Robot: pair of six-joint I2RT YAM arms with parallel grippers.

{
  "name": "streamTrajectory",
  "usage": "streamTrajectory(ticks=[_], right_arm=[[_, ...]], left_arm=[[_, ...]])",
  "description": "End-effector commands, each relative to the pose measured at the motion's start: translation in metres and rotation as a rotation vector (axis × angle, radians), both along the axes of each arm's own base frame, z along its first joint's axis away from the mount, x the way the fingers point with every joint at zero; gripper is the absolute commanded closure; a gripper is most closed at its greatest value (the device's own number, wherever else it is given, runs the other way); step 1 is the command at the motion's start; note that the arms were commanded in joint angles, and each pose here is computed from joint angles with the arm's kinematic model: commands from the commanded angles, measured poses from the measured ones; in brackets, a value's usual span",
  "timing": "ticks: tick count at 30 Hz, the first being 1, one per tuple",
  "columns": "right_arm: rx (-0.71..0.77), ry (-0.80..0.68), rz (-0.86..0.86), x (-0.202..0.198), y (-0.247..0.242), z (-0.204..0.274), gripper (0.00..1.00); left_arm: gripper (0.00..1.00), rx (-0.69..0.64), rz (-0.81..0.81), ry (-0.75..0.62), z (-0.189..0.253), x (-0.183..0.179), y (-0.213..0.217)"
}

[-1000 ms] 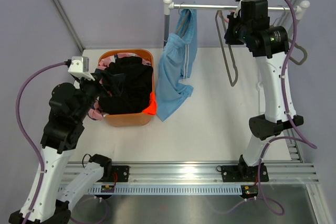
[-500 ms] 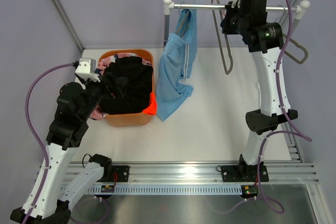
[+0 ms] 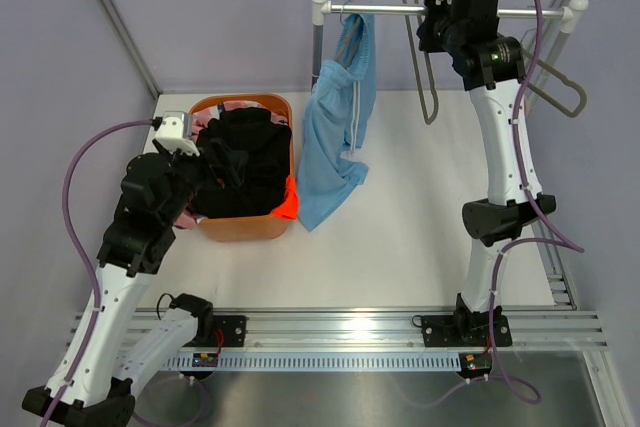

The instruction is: Remove the shorts from the hanger

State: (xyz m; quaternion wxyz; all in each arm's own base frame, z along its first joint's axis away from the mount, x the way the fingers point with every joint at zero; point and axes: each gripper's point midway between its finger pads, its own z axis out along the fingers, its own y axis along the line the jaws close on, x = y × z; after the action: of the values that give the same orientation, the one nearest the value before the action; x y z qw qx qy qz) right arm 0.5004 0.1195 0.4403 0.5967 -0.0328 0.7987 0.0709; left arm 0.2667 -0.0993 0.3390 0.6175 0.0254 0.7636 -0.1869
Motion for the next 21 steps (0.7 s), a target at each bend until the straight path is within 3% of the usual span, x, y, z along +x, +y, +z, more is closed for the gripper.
streamTrajectory(ticks=[1,9,21], right_arm=[[-0.001,-0.129,-0.013,0.013,-0.007,0.032,1.0],[-0.016,-0.046,-0.01,0.02,-0.006,-0.001,1.0],[-0.025,-0.017,-0.021,0.01,-0.01,-0.008,1.0]], left_arm=[[0.01,0.005,-0.027,-0.034,0.006,0.005,-0.005],[0.01,0.006,-0.032,-0.03,0.003,0.006,-0.006],[0.01,0.002,-0.042,-0.022,0.001,0.006,-0.009]])
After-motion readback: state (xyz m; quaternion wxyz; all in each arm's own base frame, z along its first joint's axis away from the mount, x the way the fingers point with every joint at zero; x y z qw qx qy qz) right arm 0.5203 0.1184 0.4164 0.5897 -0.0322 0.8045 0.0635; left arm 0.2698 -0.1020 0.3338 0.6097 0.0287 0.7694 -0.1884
